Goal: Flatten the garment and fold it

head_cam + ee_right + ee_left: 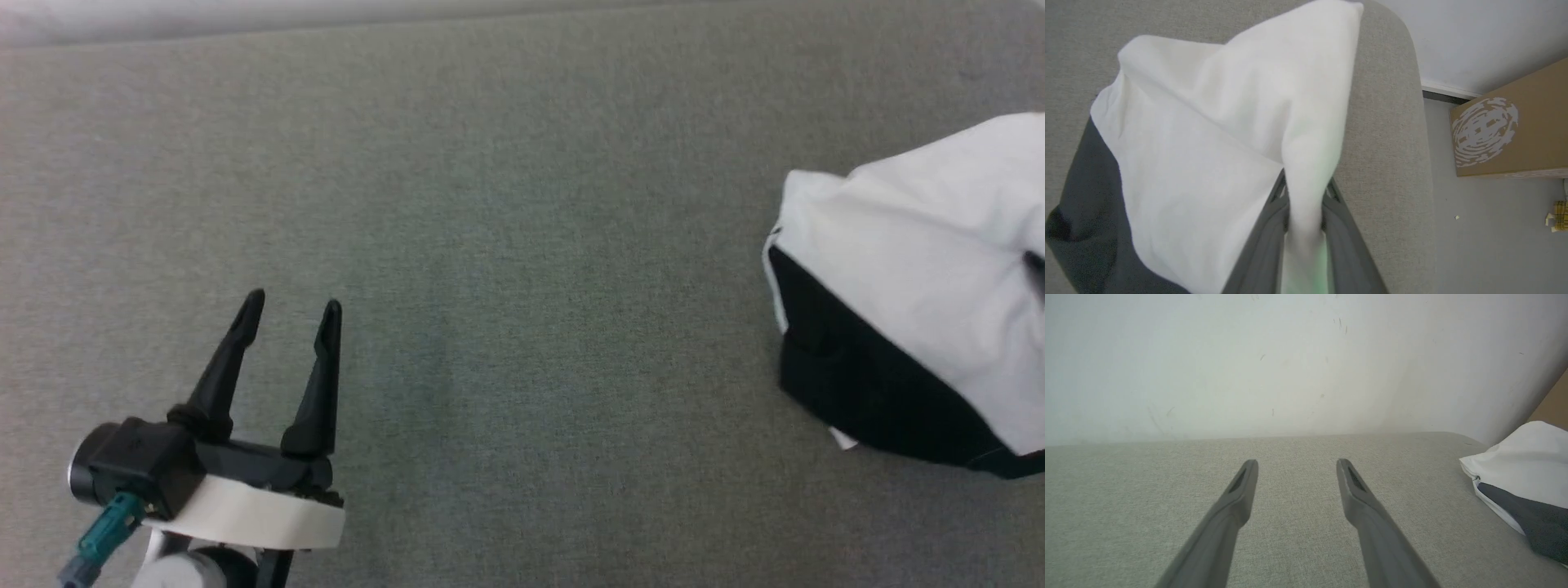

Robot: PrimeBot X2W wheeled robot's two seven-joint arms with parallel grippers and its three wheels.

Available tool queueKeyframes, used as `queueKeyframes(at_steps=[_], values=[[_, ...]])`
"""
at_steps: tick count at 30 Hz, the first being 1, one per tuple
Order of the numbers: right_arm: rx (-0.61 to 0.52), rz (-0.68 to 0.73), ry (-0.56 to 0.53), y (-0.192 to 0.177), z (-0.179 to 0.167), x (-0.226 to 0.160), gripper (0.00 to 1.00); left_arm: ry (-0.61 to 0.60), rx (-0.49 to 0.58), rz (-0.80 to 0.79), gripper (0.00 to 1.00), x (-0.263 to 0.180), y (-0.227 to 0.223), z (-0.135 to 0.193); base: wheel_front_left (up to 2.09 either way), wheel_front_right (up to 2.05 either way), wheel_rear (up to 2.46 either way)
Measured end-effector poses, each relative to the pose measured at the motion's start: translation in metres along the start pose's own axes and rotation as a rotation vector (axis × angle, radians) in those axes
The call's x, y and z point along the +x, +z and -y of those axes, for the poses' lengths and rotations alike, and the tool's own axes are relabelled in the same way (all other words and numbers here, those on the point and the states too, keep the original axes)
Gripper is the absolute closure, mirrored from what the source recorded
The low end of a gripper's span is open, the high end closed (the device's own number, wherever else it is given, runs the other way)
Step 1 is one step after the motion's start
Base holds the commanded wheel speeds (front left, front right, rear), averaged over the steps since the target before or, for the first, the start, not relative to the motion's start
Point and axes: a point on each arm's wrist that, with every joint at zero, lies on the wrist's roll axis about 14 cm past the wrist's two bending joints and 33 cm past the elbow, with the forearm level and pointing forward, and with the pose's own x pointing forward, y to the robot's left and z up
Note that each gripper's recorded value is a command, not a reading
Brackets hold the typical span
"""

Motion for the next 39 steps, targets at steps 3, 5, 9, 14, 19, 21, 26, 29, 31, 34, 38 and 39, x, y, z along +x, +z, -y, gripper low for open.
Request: queueKeyframes(at_steps=[3, 5, 9, 14, 19, 21, 26, 29, 31, 34, 38, 39], values=[[-0.061, -0.036, -0.045, -0.005, 0.020, 0.006, 1.00, -0.017, 0.005, -0.002, 0.00, 0.013, -0.005, 0.000, 0.00, 0.00, 0.00], [-0.085, -0.056, -0.075, -0.009, 0.033, 0.011, 1.00, -0.026, 0.013, 0.003, 0.00, 0.021, -0.007, 0.000, 0.00, 0.00, 0.00], [-0.133, -0.082, -0.127, -0.015, 0.054, 0.022, 1.00, -0.035, 0.013, 0.002, 0.00, 0.032, -0.015, -0.002, 0.00, 0.00, 0.00], [-0.149, -0.130, -0.164, -0.032, 0.067, 0.034, 1.00, -0.041, 0.008, 0.011, 0.00, 0.041, -0.023, -0.001, 0.00, 0.00, 0.00], [-0.155, -0.150, -0.200, -0.043, 0.079, 0.036, 1.00, -0.042, -0.002, 0.027, 0.00, 0.046, -0.025, 0.000, 0.00, 0.00, 0.00], [-0.158, -0.141, -0.211, -0.044, 0.082, 0.035, 1.00, -0.042, -0.004, 0.036, 0.00, 0.047, -0.023, 0.000, 0.00, 0.00, 0.00], [-0.161, -0.106, -0.224, -0.045, 0.087, 0.032, 0.71, -0.022, -0.017, 0.064, 0.00, 0.048, -0.017, -0.001, 0.00, 0.00, 0.00], [-0.147, -0.086, -0.229, -0.045, 0.087, 0.029, 0.00, -0.004, -0.011, 0.075, 0.00, 0.047, -0.013, -0.004, 0.00, 0.00, 0.00], [-0.139, -0.078, -0.233, -0.045, 0.089, 0.027, 0.00, 0.012, 0.008, 0.083, 0.00, 0.046, -0.010, -0.006, 0.00, 0.00, 0.00], [-0.117, -0.042, -0.234, -0.040, 0.088, 0.022, 0.00, 0.044, 0.075, 0.101, 0.00, 0.042, -0.003, -0.012, 0.00, 0.00, 0.00], [-0.079, 0.043, -0.232, -0.025, 0.086, 0.010, 0.00, 0.071, 0.127, 0.114, 0.00, 0.032, 0.005, -0.014, 0.00, 0.00, 0.00], [-0.063, 0.069, -0.231, -0.020, 0.085, 0.006, 0.00, 0.074, 0.128, 0.118, 0.00, 0.029, 0.007, -0.013, 0.00, 0.00, 0.00]])
